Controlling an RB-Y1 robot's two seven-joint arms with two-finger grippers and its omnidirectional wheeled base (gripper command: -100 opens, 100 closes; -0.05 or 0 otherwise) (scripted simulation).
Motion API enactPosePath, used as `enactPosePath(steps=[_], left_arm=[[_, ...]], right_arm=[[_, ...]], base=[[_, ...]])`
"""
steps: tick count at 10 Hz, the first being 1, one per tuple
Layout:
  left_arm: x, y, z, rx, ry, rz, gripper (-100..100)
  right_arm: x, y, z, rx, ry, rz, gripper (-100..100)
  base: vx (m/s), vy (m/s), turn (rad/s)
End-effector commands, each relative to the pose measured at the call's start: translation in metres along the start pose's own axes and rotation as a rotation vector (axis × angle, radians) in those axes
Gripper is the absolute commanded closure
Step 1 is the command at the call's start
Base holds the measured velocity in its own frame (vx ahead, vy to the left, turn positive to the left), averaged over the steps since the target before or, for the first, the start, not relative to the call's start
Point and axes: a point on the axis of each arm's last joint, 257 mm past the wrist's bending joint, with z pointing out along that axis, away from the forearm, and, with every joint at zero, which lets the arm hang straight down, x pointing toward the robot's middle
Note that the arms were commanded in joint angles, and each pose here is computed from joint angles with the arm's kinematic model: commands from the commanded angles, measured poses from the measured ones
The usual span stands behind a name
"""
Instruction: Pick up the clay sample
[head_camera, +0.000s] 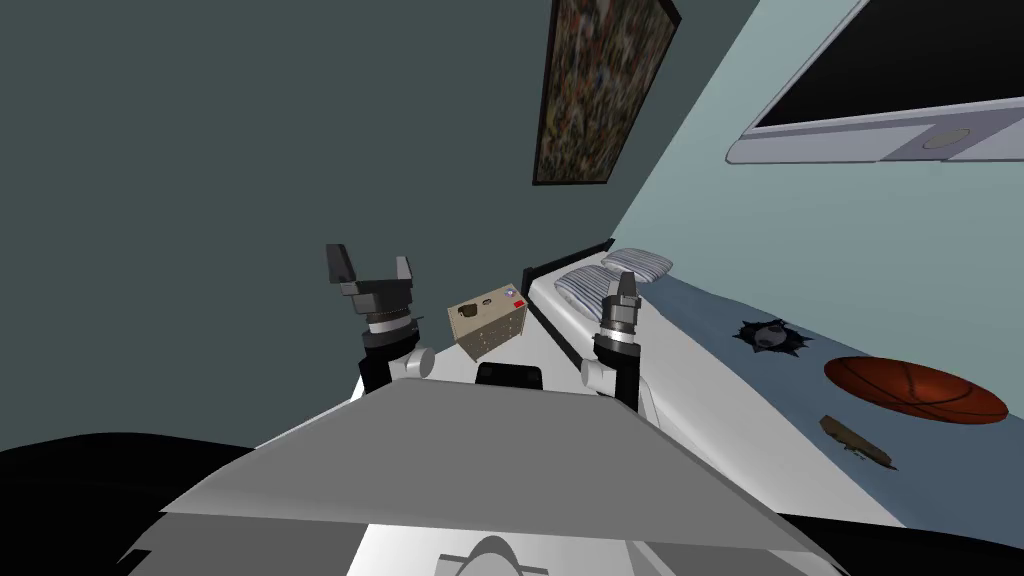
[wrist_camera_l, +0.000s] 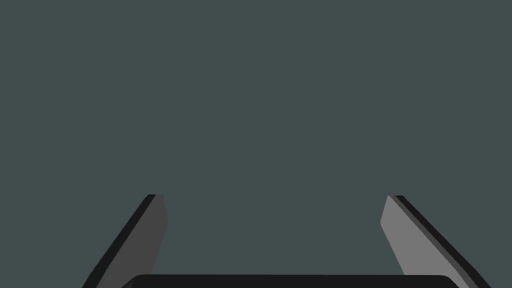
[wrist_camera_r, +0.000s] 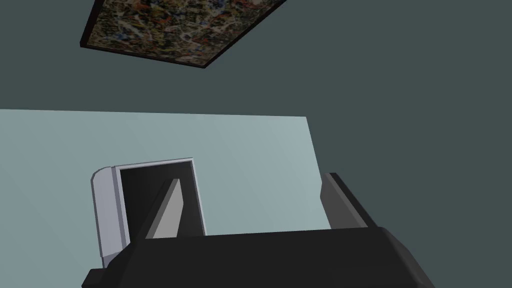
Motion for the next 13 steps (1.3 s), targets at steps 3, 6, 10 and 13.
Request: enactPosePath(steps=[3,6,10,13], left_arm=[[0.014,0.017,-0.002,-0.048,0.086,-0.021,-100],[0.024,0.046,-0.009,-0.133,0.139,-0.063,-100],[0.033,0.103,-0.031,-0.309,0.18,-0.136,-100],[0.037,0.154,-0.063,-0.482,0.192,-0.19,-100]], right_arm=[[0.0,0.0,0.0,0.0,0.0,0.0,0],[0.0,0.0,0.0,0.0,0.0,0.0,0],[0.0,0.0,0.0,0.0,0.0,0.0,0],[0.0,0.0,0.0,0.0,0.0,0.0,0]], base=[[-0.022,0.04,-0.099],[-0.047,0.1,-0.18],[-0.068,0.116,-0.259],[-0.074,0.118,-0.322]])
